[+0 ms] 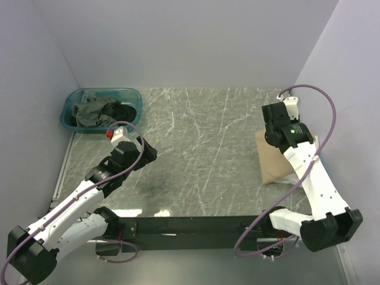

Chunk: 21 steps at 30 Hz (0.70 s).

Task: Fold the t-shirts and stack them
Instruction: Neatly place the folded tshirt to the corner

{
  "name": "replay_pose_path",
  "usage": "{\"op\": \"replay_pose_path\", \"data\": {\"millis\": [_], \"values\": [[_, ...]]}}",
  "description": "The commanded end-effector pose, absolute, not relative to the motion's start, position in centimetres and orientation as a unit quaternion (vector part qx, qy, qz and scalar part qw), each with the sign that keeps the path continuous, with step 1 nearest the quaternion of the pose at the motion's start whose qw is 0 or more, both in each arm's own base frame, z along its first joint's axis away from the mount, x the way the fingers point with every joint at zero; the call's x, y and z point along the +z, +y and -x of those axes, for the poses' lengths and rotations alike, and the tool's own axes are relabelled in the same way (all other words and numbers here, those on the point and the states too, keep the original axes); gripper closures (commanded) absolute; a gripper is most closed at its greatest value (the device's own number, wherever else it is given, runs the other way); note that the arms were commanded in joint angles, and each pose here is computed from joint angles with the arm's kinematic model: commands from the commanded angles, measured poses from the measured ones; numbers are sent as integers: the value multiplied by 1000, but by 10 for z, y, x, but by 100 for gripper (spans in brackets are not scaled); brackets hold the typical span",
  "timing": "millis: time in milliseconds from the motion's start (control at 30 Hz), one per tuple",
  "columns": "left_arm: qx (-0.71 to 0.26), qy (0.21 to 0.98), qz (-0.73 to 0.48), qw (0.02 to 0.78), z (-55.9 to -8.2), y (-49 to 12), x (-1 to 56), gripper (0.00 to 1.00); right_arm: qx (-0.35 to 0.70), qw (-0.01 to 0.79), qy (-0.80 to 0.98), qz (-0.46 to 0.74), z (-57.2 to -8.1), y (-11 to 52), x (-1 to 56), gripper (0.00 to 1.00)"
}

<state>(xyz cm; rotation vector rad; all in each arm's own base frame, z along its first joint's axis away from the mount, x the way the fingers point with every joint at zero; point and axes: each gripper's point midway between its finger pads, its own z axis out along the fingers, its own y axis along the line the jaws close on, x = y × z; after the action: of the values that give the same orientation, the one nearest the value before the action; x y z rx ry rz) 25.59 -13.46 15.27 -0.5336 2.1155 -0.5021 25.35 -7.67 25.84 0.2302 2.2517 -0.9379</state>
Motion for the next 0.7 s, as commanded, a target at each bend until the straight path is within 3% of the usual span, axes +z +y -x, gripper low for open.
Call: {"op": "replay_pose_path", "data": {"millis": [0, 333, 667], "values": [[-212, 831, 210, 469, -267, -136, 179, 1, -354, 379, 849, -104, -248, -82, 292, 100], [-216, 821, 216, 483, -265, -131, 184, 1, -354, 383, 847, -102, -248, -88, 303, 100], [-206, 828, 215, 475, -264, -131, 175, 1, -347, 373, 859, -46, -267, -82, 280, 100]]}}
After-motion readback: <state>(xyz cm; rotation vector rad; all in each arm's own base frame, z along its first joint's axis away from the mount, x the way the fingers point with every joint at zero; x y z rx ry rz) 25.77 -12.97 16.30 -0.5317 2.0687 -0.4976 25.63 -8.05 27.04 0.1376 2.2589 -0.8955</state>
